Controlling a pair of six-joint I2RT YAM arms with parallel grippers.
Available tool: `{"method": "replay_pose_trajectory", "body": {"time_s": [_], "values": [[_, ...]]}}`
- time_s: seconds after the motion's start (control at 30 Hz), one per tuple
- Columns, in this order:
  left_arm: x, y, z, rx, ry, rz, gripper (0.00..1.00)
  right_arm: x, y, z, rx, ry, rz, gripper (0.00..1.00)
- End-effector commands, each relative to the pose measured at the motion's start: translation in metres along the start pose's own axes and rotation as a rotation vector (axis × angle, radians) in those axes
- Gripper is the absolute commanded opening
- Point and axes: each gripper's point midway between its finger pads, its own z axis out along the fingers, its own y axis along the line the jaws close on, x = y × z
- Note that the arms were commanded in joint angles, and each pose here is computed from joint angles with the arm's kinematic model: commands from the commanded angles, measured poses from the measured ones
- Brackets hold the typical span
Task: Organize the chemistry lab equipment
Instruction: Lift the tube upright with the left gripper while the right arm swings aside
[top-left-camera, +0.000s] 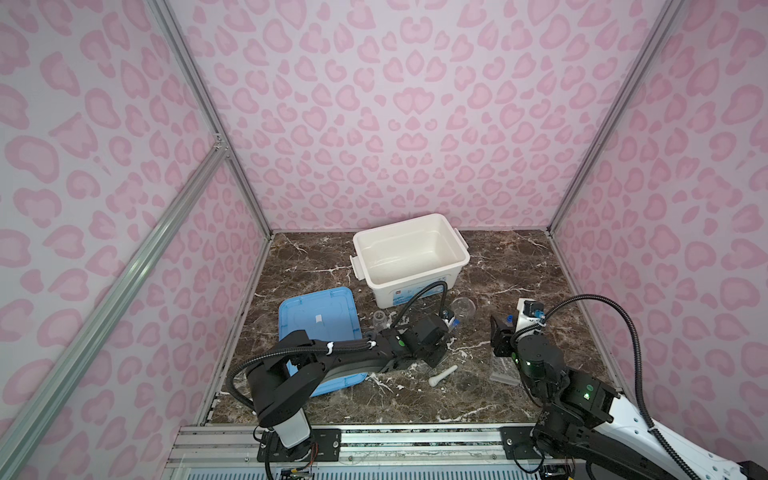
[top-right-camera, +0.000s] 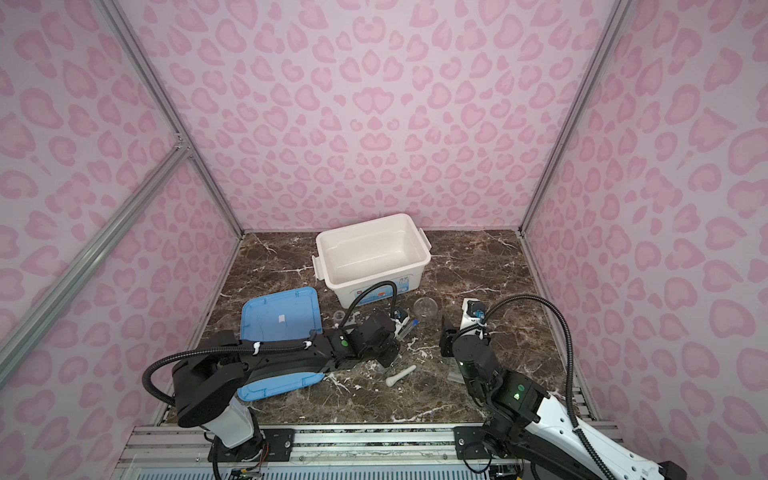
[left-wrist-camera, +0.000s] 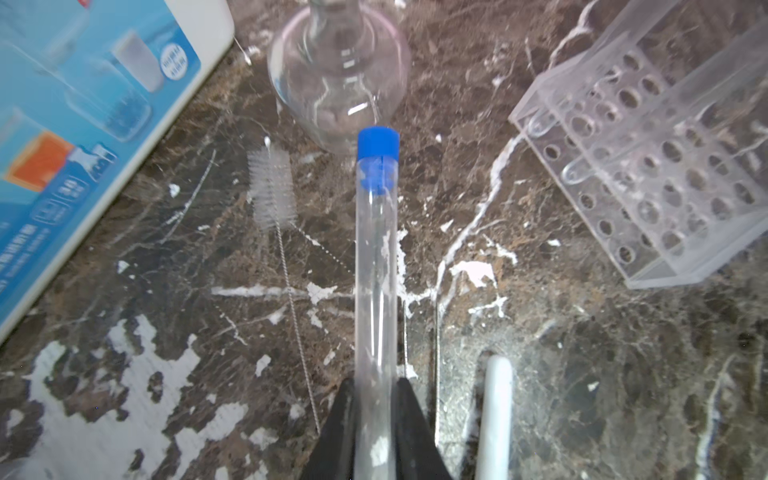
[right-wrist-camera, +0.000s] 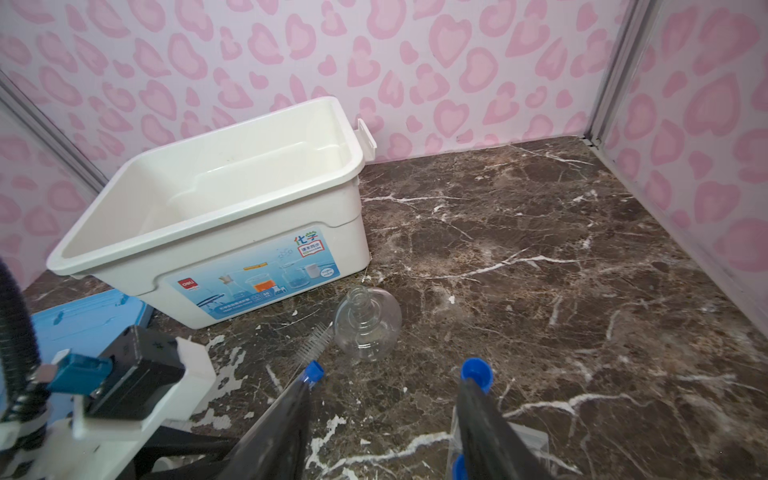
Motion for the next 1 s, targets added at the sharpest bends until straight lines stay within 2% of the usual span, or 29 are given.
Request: {"method": "replay_pose_trajectory", "body": {"time_s": [0.0,0.2,0.63,0.97], "values": [[-0.020,-0.002,-0.015,0.008,-0.101,0.027,0.15,-0.002,0.022,0.000,-0.168,0.050,0.087,0.58],[-0.033,-0.008,-0.036,0.035,-0.206,0.070,0.15,-0.014,0.018,-0.001,-0.289,0.054,0.265,0.56],[-0.057,-0.025,-0.075,0.077,-0.411,0.139,0.14,-0.015,0.045,0.006,-0.476,0.190,0.349,0.55],[-0.060,-0.028,-0.086,0.095,-0.458,0.160,0.14,-0.021,0.053,0.011,-0.581,0.232,0.475,0.51]]}}
